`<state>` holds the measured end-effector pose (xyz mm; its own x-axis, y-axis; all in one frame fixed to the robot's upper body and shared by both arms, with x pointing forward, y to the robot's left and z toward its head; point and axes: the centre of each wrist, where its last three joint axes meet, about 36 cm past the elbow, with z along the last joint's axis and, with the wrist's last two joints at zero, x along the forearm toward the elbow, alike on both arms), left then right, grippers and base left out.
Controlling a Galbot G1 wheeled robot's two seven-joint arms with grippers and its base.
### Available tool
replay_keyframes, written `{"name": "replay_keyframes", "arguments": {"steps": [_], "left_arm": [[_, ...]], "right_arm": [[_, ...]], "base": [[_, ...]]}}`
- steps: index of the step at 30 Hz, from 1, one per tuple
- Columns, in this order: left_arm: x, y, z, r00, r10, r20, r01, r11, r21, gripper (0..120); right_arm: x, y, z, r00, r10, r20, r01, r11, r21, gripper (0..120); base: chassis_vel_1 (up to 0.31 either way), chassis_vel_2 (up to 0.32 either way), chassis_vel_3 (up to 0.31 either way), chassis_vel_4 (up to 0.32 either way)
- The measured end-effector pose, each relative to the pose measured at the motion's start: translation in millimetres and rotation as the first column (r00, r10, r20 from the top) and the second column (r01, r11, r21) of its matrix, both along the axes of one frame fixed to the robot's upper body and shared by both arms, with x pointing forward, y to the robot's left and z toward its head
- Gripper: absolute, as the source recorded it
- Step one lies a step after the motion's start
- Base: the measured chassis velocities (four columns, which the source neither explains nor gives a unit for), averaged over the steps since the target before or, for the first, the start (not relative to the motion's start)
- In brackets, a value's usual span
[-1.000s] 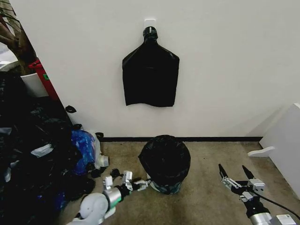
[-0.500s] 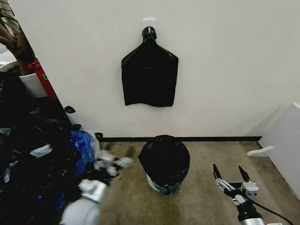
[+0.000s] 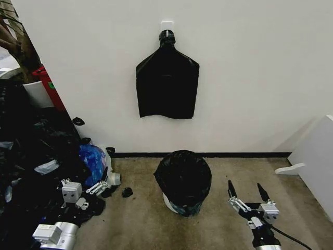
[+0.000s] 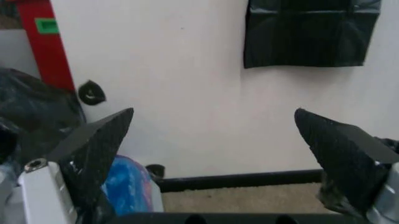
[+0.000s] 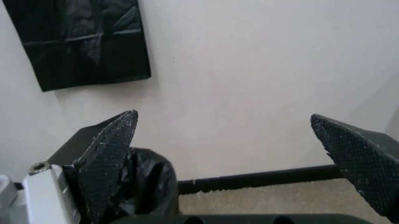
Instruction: Place the garbage bag over the trash bin.
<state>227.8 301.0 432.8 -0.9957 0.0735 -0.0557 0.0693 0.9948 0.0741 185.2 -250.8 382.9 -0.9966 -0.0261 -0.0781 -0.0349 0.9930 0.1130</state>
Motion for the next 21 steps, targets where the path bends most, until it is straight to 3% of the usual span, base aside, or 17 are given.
{"name": "replay_keyframes", "arguments": {"steps": [6, 9, 21], "left_arm": [[-4, -2, 5, 0.999, -0.032, -0.034, 0.03, 0.998, -0.055, 100], [-5, -12, 3, 0.996, -0.068, -0.06, 0.062, 0.992, -0.106, 100], [-4, -14, 2, 0.995, -0.074, -0.066, 0.066, 0.992, -0.111, 100]], "right_arm": [[-8, -11, 1, 0.999, -0.036, 0.016, 0.035, 0.999, 0.003, 100], [-10, -14, 2, 0.999, -0.04, 0.016, 0.04, 0.999, 0.0, 100], [-10, -16, 2, 0.999, -0.04, 0.016, 0.04, 0.999, -0.007, 100]], "base": [[0.0, 0.0, 0.0, 0.0], [0.0, 0.0, 0.0, 0.0], [0.0, 0.0, 0.0, 0.0]]}}
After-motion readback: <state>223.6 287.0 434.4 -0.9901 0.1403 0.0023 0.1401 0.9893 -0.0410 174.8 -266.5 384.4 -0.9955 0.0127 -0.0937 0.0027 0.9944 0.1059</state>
